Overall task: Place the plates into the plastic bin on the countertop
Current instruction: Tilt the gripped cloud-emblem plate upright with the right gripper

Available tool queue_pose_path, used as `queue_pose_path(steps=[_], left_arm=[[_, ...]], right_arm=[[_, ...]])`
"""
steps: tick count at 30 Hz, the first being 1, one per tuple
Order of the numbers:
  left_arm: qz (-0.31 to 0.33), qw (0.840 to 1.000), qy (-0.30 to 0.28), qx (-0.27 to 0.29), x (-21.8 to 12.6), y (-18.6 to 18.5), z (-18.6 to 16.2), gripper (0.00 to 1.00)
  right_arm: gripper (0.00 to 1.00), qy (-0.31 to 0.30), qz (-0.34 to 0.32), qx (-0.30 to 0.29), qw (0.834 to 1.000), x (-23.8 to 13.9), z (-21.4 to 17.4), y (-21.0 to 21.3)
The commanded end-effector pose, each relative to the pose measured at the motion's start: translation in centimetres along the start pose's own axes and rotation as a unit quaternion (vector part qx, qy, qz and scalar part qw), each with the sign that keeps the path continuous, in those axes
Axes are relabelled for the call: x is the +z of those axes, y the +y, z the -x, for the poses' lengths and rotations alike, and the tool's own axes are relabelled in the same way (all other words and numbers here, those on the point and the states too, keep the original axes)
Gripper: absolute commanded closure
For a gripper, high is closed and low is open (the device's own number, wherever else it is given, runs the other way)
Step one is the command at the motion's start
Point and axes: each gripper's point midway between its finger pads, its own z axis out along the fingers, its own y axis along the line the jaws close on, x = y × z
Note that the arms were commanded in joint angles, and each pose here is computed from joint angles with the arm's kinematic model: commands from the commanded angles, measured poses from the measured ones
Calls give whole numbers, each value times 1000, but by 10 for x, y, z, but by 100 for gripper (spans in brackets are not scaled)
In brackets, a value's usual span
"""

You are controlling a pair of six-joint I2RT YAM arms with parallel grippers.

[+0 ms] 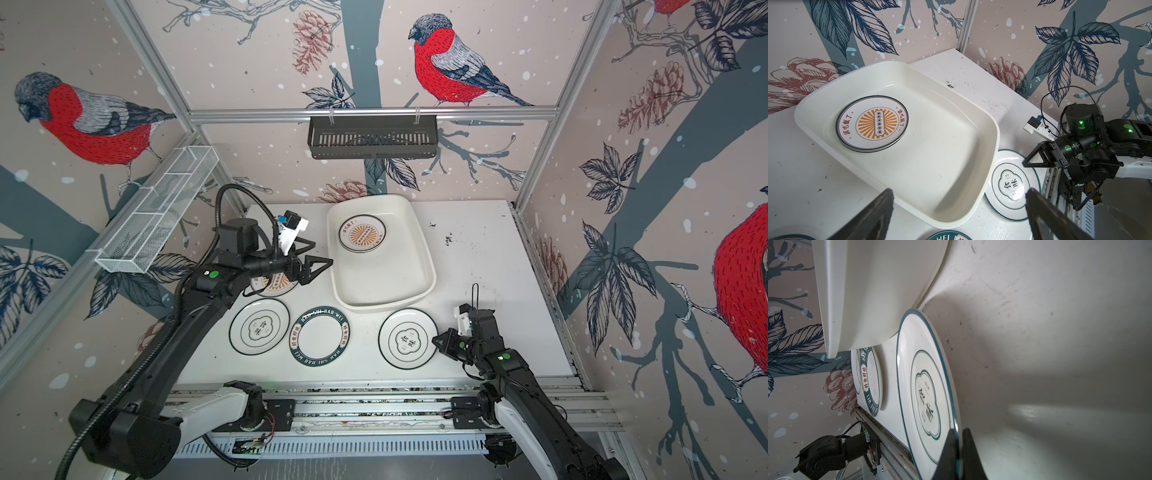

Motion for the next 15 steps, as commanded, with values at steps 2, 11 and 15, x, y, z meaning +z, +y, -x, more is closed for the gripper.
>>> queue_pose_path(steps=[2, 11, 15], left_arm=[[-3, 1000, -12, 18, -2, -3, 8, 2], [-5, 1000, -11, 16, -1, -2, 7, 2], [-5, 1000, -11, 15, -1, -3, 8, 2]], right_arm=[[99, 2, 22, -15, 1000, -3, 3, 13], [99, 9, 25, -26, 999, -9, 5, 23], [98, 11, 18, -28, 999, -9, 4, 21]])
